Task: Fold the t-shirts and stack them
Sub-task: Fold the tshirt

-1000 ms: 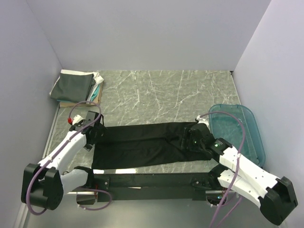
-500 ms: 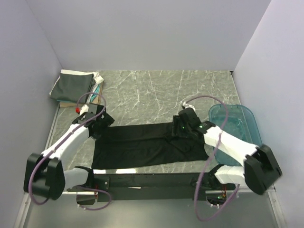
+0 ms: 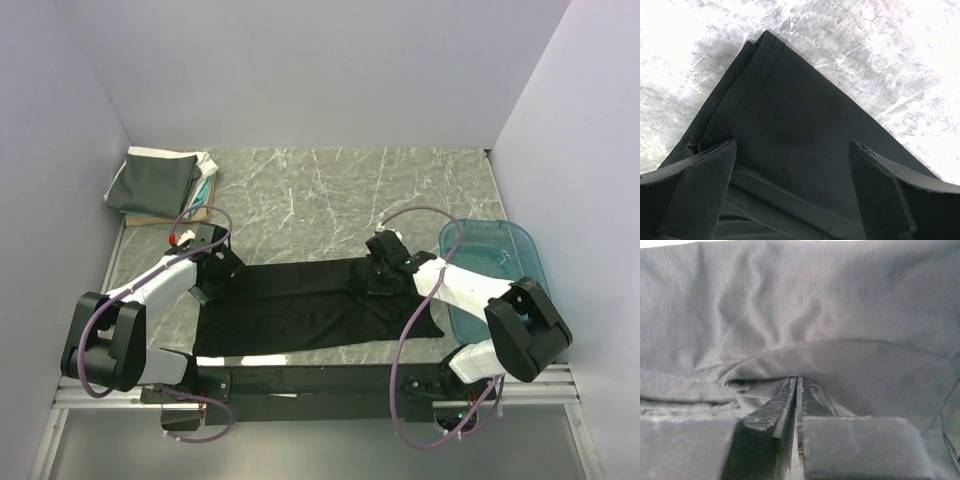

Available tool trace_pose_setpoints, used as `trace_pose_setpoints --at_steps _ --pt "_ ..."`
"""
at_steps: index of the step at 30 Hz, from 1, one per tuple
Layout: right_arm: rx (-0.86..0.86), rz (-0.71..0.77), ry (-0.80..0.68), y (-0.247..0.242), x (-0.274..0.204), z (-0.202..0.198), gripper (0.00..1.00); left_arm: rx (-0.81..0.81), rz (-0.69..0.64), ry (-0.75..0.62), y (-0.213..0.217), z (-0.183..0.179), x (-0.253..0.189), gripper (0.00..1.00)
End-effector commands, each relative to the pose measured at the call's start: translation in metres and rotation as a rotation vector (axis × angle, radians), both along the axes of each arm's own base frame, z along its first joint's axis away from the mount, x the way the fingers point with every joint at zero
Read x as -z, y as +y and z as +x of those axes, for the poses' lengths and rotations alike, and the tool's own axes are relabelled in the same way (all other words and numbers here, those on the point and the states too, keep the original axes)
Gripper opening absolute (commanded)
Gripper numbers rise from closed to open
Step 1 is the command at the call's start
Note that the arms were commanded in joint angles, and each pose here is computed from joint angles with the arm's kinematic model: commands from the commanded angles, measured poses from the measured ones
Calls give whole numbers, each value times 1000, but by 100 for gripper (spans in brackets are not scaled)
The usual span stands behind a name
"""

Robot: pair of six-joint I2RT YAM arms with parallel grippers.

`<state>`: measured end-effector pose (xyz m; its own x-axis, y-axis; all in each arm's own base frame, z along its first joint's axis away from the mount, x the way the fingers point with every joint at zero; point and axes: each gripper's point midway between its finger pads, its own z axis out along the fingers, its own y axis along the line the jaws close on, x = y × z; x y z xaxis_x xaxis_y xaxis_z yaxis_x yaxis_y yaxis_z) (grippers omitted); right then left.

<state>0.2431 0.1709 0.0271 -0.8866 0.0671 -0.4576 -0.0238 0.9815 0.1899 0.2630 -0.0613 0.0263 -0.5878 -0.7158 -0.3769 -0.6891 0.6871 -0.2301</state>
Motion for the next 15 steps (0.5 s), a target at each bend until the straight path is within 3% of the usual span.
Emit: trace_pose_setpoints --at_steps 1,4,15 --pt "-10 66 -26 10 -12 -2 7 10 21 -19 2 6 0 100" --pt "-14 113 -16 15 -16 -10 0 7 27 -24 3 6 -2 99" --pt "-38 276 3 42 -28 -40 0 -3 63 -32 10 5 -8 99"
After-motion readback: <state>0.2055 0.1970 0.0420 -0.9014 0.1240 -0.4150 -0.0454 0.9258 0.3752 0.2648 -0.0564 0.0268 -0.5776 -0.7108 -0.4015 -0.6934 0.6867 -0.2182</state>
